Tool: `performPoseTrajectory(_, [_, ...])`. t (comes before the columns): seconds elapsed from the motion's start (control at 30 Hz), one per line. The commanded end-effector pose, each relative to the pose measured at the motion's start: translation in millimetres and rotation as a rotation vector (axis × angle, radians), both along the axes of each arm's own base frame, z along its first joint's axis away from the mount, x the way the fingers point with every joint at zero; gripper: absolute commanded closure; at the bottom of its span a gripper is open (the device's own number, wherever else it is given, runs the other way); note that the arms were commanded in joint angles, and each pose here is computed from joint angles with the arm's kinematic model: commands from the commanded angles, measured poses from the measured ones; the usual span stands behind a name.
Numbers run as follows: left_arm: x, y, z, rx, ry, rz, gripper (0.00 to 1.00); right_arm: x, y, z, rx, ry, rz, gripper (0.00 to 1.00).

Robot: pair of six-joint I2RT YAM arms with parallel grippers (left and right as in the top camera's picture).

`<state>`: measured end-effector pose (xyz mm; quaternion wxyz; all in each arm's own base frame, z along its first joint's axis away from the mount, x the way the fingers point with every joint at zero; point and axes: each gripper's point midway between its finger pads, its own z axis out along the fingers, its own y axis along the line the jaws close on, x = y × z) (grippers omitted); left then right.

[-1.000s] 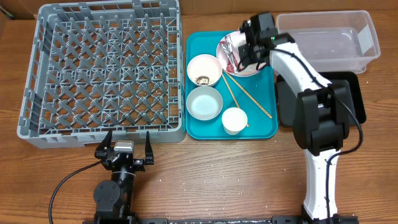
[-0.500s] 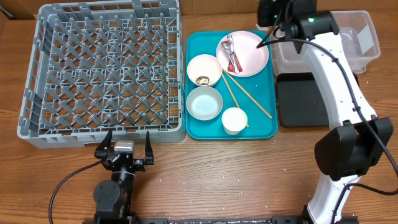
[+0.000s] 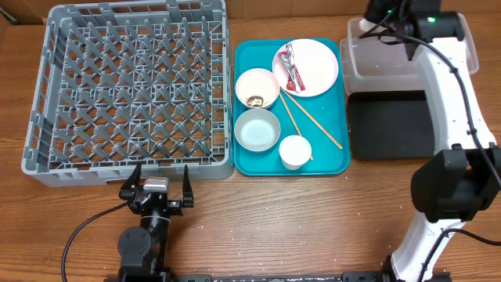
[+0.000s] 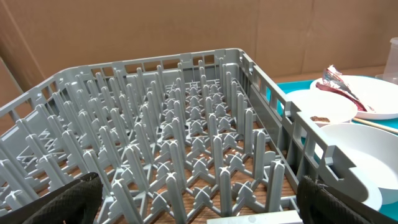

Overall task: Sort waste into correct bins and load items into the dishwasher
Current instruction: 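Grasp the tissue with the right gripper and drop it into the clear bin, then grasp the red snack wrapper with the right gripper and drop it in the bin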

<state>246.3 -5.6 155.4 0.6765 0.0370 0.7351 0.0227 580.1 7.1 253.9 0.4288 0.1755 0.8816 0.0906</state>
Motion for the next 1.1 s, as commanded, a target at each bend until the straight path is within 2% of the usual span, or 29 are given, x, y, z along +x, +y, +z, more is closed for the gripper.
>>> performPoseTrajectory(0.0, [0,4,1,0.016,-0.008,0.015,0.0,2,-26,-24,0.028,0.043,-0.131,0.96])
performPoseTrajectory(0.13, [0,4,1,0.016,-0.008,0.015,0.0,1,-40,-46,0.018,0.092,-0.198,0.96])
performPoseTrajectory(0.33, [0,4,1,0.015,-0.008,0.015,0.0,-19,-72,-77,0.009,0.183,-0.468,0.96])
performPoseTrajectory(0.43, [0,4,1,0.016,-0.008,0.015,0.0,-19,-77,-84,0.02,0.182,-0.525,0.96])
performPoseTrajectory(0.47, [0,4,1,0.016,-0.008,0.015,0.0,-17,-77,-85,0.032,0.175,-0.535,0.81])
performPoseTrajectory(0.5, [0,4,1,0.015,-0.008,0.015,0.0,-15,-77,-84,0.036,0.167,-0.536,0.6])
performPoseTrajectory(0.53, [0,4,1,0.016,-0.008,0.015,0.0,-13,-77,-82,0.039,0.154,-0.536,0.27])
performPoseTrajectory(0.63, [0,4,1,0.015,-0.008,0.015,0.0,-9,-73,-79,0.025,0.145,-0.494,0.0])
performPoseTrajectory(0.77, [0,4,1,0.015,-0.008,0.015,0.0,-2,-23,-76,0.061,0.189,-0.135,0.0])
performPoseTrajectory(0.87, [0,4,1,0.015,-0.008,0.015,0.0,-2,45,-55,0.047,0.13,0.222,0.03])
performPoseTrajectory(1.0, [0,4,1,0.016,-0.008,0.015,0.0,-9,93,-59,-0.051,0.119,0.399,0.09])
performPoseTrajectory(1.07, [0,4,1,0.016,-0.008,0.015,0.0,-12,111,-67,-0.109,0.13,0.428,0.12])
